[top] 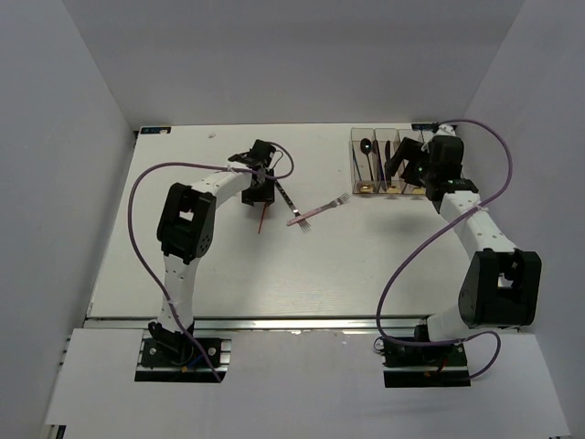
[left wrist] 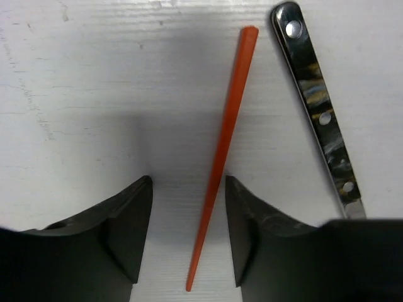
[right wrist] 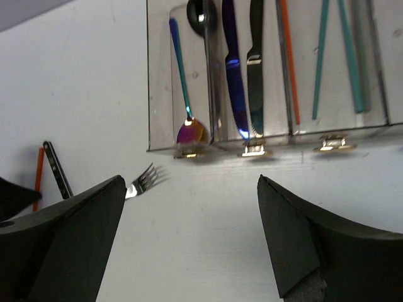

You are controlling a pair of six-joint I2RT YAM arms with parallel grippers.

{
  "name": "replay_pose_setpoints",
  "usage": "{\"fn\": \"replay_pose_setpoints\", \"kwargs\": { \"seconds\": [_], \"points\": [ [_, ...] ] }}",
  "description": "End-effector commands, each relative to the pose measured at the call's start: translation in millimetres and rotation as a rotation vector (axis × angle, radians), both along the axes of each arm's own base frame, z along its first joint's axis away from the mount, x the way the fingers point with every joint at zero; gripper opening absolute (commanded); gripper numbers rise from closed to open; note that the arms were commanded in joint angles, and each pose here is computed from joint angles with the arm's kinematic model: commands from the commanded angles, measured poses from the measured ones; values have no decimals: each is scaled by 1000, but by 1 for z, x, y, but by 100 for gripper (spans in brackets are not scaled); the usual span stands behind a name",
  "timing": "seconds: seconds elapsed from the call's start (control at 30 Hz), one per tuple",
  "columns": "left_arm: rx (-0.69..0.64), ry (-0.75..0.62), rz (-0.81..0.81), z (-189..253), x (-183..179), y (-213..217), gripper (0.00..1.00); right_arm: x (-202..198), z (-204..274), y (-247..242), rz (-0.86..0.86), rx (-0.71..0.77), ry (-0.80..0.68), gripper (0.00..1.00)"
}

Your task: Sort the eating utensils into containers

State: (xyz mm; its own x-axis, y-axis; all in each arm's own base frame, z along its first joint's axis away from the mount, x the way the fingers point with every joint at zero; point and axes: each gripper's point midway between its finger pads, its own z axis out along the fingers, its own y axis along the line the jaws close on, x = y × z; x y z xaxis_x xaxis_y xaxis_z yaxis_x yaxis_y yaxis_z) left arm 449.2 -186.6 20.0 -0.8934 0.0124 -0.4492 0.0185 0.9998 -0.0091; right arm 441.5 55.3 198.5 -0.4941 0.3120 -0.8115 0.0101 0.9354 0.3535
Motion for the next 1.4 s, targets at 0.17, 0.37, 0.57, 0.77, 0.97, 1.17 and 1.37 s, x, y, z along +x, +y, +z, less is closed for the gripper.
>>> {"fn": "replay_pose_setpoints", "kwargs": {
  "seconds": [0.17, 0.37, 0.57, 0.77, 0.97, 1.17, 1.37],
  "points": [
    [26, 81, -32, -10, -13, -3, 43, -8, 31, 31, 88, 38, -82, 89],
    [57, 181, -11, -51, -42, 5, 29, -17, 37, 36, 112, 59, -96, 89],
    [193, 257, 35, -86, -80, 27, 0, -33, 44, 67, 243, 146, -124, 89],
    [-108, 39, 12, -36, -88, -4, 0, -74, 73, 131, 576, 500, -256, 89],
    [-738, -292, -297, 99, -111, -92, 0, -75, 56, 185, 564, 582, -190, 89],
    [-1003, -394, -437, 144, -154, -107, 0, -77, 33, 240, 486, 475, -118, 89],
    [-1147, -480, -473, 178, -171, -108, 0, -94, 19, 259, 463, 394, -100, 87]
  ]
}}
